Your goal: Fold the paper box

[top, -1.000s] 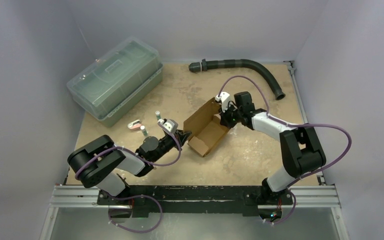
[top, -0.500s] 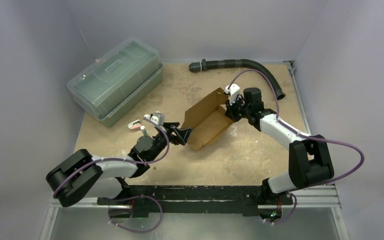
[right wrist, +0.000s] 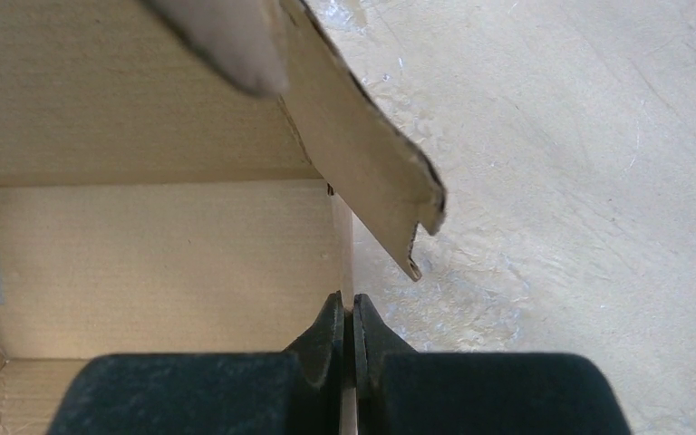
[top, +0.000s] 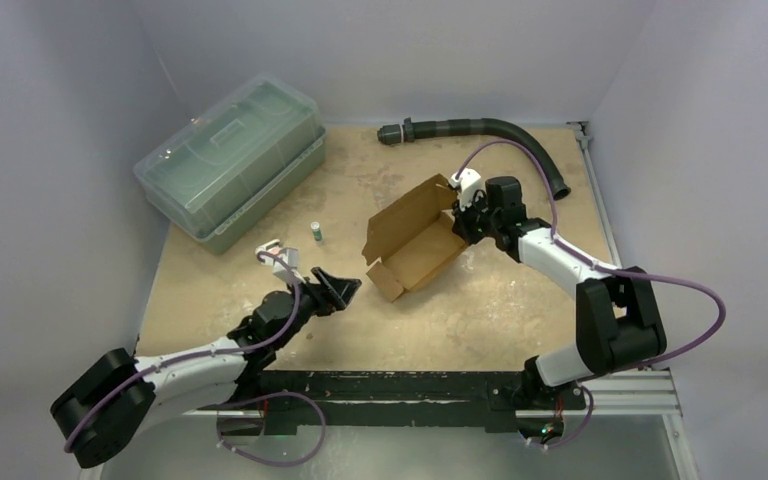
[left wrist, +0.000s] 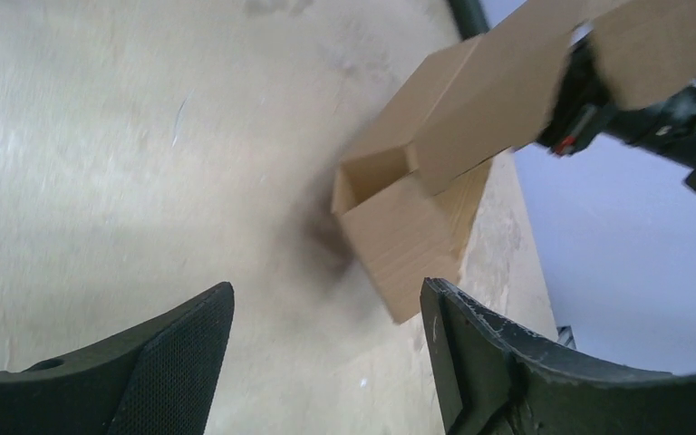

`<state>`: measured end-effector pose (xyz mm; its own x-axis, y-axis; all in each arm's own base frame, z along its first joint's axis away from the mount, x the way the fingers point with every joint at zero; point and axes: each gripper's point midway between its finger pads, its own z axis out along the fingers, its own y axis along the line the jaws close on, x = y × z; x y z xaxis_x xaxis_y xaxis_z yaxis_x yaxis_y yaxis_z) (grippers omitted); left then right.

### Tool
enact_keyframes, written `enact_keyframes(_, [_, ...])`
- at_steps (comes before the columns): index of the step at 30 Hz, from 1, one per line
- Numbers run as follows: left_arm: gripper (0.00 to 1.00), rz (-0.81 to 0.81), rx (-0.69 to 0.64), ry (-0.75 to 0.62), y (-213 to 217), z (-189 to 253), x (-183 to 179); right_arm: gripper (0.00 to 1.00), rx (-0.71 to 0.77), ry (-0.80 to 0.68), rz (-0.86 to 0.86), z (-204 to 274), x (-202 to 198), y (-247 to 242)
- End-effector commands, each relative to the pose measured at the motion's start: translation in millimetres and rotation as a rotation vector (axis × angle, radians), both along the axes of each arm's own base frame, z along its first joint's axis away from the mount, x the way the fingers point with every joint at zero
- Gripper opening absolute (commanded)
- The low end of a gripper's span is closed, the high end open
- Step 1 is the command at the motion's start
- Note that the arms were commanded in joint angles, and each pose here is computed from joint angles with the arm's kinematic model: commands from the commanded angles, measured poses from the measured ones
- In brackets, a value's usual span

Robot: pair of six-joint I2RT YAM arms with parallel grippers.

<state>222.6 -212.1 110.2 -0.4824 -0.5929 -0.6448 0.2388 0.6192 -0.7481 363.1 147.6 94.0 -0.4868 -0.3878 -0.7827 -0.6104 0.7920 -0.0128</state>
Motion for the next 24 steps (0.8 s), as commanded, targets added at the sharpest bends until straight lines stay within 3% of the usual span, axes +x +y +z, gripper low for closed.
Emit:
enact_keyframes(1, [0.73, -0.049, -0.089, 0.168, -10, -26, -17, 0.00, 0.017, -0.027, -0.017, 5, 5, 1])
enact_keyframes(13, [0.56, -0.220, -0.219, 0.133, -64, -19, -19, 0.00, 0.025, -0.010, -0.007, 2, 4, 3])
enact_keyframes(24, [0.59, -0.254, -0.262, 0.063, -82, 1, -11, 0.00, 0.025, 0.008, -0.002, -3, 3, 4])
